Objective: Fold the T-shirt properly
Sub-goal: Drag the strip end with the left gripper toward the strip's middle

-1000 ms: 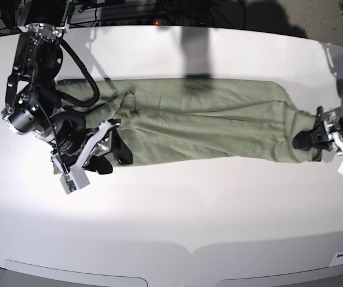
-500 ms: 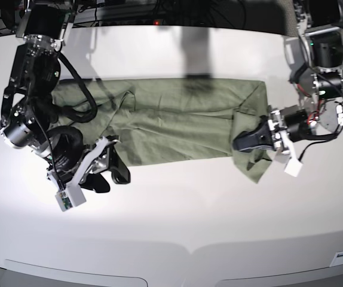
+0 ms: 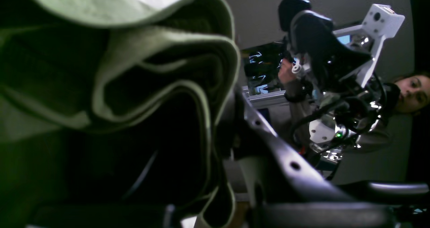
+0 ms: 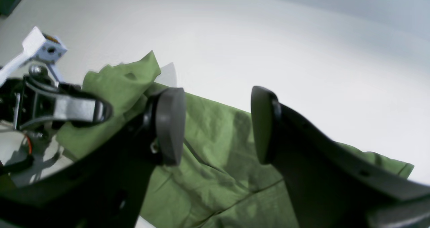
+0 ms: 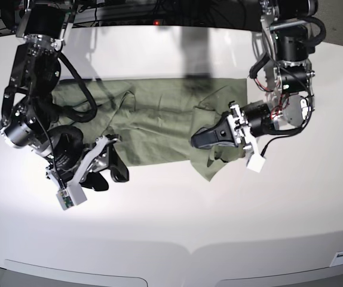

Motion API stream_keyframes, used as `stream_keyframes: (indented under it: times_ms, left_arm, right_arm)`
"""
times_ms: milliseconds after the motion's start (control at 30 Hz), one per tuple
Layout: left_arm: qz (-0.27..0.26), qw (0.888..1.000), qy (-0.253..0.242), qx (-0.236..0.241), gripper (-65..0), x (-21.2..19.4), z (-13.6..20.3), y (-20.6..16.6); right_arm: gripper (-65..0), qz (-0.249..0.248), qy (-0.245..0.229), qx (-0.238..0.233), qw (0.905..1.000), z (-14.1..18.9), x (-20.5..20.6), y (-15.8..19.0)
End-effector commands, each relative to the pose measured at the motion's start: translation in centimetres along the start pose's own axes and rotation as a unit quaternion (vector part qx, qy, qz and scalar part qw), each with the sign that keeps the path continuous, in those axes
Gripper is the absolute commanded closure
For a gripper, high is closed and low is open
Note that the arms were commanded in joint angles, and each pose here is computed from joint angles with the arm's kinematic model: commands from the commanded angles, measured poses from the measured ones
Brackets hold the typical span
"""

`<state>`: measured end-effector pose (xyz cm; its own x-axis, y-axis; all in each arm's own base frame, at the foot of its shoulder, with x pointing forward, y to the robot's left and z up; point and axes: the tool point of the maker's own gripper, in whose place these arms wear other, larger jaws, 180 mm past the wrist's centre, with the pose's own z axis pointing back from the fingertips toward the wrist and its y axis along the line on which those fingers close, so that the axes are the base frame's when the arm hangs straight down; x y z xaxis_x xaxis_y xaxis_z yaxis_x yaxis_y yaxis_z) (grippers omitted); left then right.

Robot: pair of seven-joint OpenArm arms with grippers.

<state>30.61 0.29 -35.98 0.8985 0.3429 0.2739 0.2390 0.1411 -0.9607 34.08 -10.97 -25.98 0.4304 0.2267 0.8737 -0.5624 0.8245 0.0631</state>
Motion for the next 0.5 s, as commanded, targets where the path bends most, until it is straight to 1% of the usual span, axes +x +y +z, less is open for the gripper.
stream_keyframes:
  times_ms: [0, 100, 467]
  left_arm:
    - [-0.016, 1.000, -0.005, -0.007, 0.0, 0.8, -0.1, -0.7]
    - [-0.006, 1.000, 0.014, 0.018, 0.0, -1.0, 0.3, 0.6]
    - [-0.004, 1.000, 0.016, 0.016, 0.0, -1.2, 0.0, 0.6]
  right_arm:
    - [-31.5, 0.012, -0.029, 0.001, 0.9995, 0.4, 1.8, -0.1]
    - [-31.5, 0.012, -0.030, 0.001, 0.9995, 0.4, 1.8, -0.1]
    - [-31.5, 0.012, -0.030, 0.001, 0.9995, 0.4, 1.8, -0.1]
